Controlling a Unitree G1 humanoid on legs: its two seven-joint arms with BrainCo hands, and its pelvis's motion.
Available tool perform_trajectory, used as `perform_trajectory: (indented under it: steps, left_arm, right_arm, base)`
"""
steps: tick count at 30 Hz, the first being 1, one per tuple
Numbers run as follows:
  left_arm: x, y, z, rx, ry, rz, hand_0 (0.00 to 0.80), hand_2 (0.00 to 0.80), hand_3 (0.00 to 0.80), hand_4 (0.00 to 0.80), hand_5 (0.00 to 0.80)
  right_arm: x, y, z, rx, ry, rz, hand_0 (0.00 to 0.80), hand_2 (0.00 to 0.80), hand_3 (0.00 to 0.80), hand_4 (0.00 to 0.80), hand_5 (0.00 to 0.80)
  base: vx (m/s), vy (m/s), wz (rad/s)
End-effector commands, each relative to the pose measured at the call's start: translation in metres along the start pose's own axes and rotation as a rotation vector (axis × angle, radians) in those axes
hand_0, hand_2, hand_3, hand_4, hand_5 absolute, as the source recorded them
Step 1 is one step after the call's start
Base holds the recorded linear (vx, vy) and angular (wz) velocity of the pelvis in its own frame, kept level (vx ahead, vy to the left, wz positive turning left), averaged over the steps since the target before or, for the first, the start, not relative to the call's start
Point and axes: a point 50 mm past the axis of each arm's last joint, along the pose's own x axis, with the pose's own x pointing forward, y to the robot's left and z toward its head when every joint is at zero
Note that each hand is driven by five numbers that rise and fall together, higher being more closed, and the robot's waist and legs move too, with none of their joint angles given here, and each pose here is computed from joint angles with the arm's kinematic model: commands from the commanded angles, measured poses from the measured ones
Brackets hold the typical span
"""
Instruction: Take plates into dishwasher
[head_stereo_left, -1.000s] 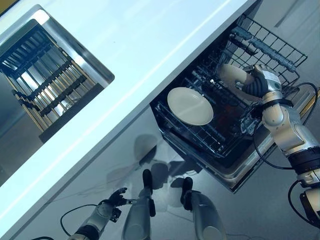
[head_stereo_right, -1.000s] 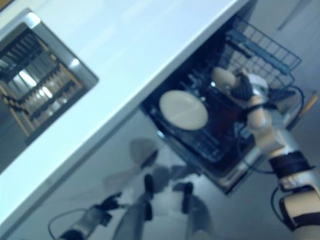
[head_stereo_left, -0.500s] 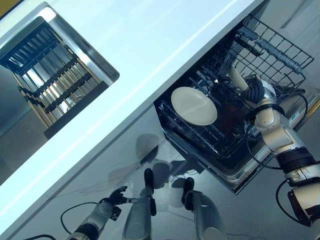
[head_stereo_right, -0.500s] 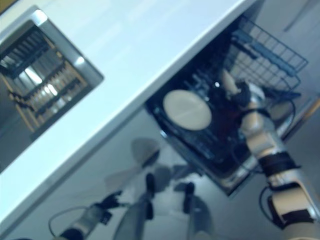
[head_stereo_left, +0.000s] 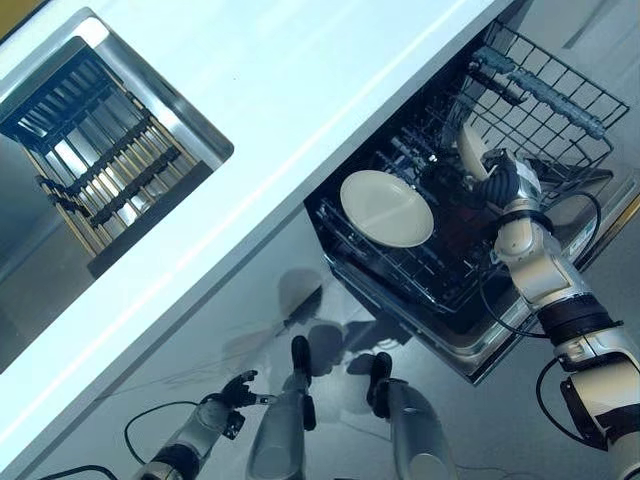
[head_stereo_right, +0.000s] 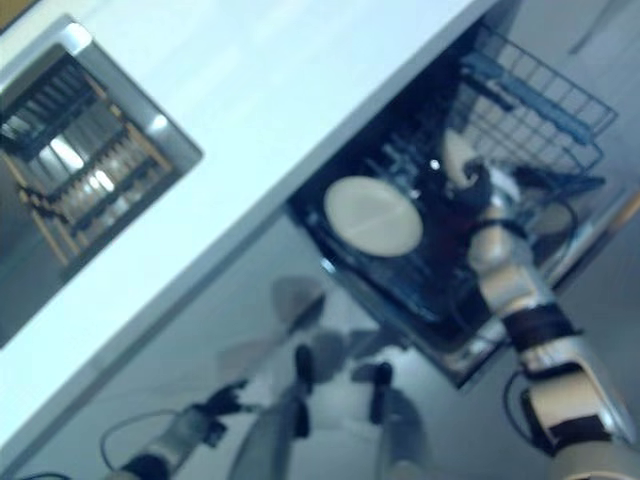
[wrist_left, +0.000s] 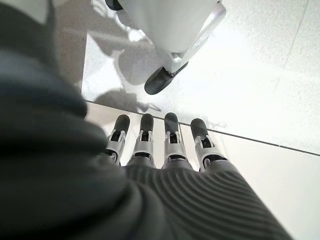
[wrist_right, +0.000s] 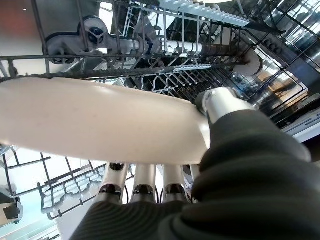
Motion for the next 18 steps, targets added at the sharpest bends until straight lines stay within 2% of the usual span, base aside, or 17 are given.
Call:
perform_trajectory:
  steps: [1,10,18]
  left_arm:
    - [0.004,-0.002,0.013,-0.037,-0.033,-0.009,0.0,0.0,0.0,0.0,0.0]
    - [0.005,-0.008,0.019,-0.039,-0.048,-0.023,0.0,0.0,0.0,0.0,0.0]
    - [0.002,0.0,0.011,-0.036,-0.031,-0.008,0.0,0.0,0.0,0.0,0.0]
  right_arm:
    - [0.012,-0.001,0.026,0.023,-0.06,-0.033,0.8,0.8,0.8,0.8,0.8]
    - [0.009,0.012,0.035,-0.068,-0.119,0.005,0.8,0.8,0.8,0.8,0.8]
    - [0.008,-0.003,0.032,-0.093,-0.175,0.027,0.8,0.8,0.8,0.8,0.8]
  base:
    - [0.0,0.0,0.0]
    - [0.0,0.0,0.0]
    - [0.0,0.0,0.0]
